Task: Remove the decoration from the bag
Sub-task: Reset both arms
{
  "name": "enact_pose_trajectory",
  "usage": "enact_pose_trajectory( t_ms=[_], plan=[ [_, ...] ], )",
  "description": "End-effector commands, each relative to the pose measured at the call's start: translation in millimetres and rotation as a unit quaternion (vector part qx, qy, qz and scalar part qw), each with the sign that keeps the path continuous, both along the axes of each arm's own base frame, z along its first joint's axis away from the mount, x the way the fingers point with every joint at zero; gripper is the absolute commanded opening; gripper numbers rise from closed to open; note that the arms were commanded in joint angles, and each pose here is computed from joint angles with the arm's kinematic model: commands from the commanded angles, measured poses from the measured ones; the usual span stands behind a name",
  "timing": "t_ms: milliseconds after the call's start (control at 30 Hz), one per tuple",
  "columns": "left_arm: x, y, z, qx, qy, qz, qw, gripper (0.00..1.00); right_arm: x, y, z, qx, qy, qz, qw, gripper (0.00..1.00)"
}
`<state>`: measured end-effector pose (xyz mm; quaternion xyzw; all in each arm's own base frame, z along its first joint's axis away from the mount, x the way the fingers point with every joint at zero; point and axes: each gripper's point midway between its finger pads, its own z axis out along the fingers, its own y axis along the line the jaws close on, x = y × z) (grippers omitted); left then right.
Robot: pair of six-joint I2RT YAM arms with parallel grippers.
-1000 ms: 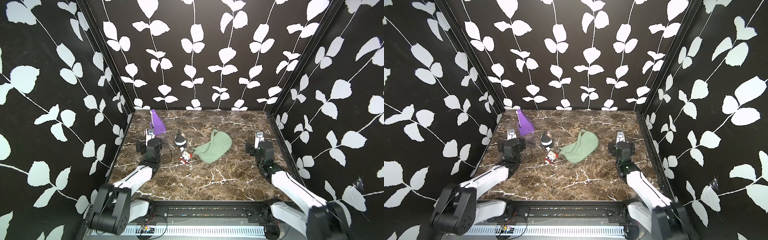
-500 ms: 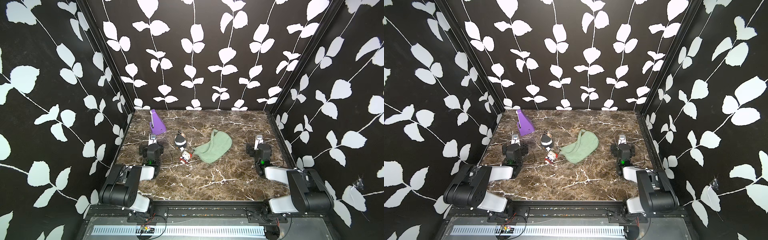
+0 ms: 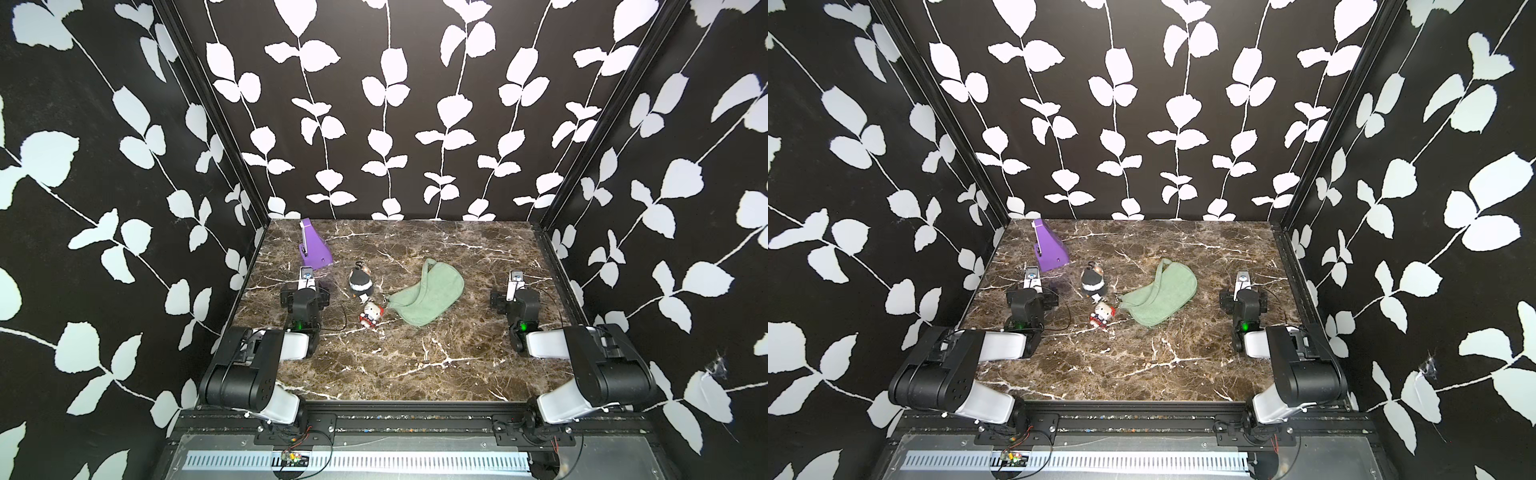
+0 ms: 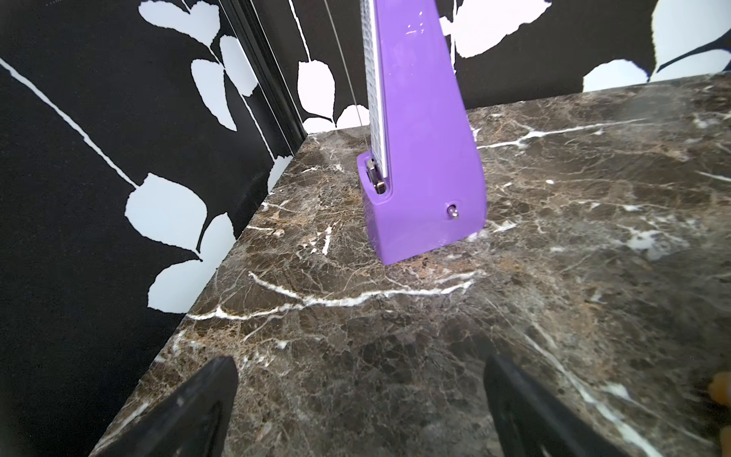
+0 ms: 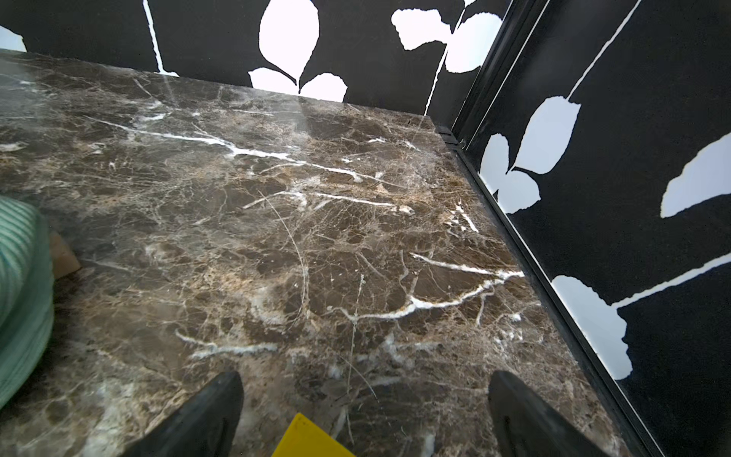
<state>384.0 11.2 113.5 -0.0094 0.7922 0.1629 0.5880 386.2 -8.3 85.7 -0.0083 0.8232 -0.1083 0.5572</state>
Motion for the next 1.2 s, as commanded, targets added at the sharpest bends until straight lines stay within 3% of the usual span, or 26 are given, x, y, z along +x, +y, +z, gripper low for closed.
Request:
enact_pose_trajectory(
  t_ms=[0, 533, 733, 1167],
  plan=[
    [5.8, -2.9, 1.7, 0.002, 0.001, -0.011, 1.000, 0.98, 4.7, -3.7, 11.0, 0.005, -0.019, -0.011, 1.000, 0.98],
    [5.3, -9.8, -3.7, 0.011, -0.031, -0.037, 0.999, 0.99, 4.8, -3.8, 10.8, 0.005, -0.019, -0.011, 1.000, 0.99],
    [7.8, -8.9, -10.5, -0.005, 0.009, -0.033, 0.999, 0.99, 4.4, -3.8, 10.4, 0.005, -0.018, -0.011, 1.000, 0.99],
    [8.9, -7.5, -8.9, -0.004, 0.001, -0.031, 1.000, 0.99, 7.7, -3.3, 9.1, 0.018, -0.011, 0.002, 1.000, 0.99]
  ],
)
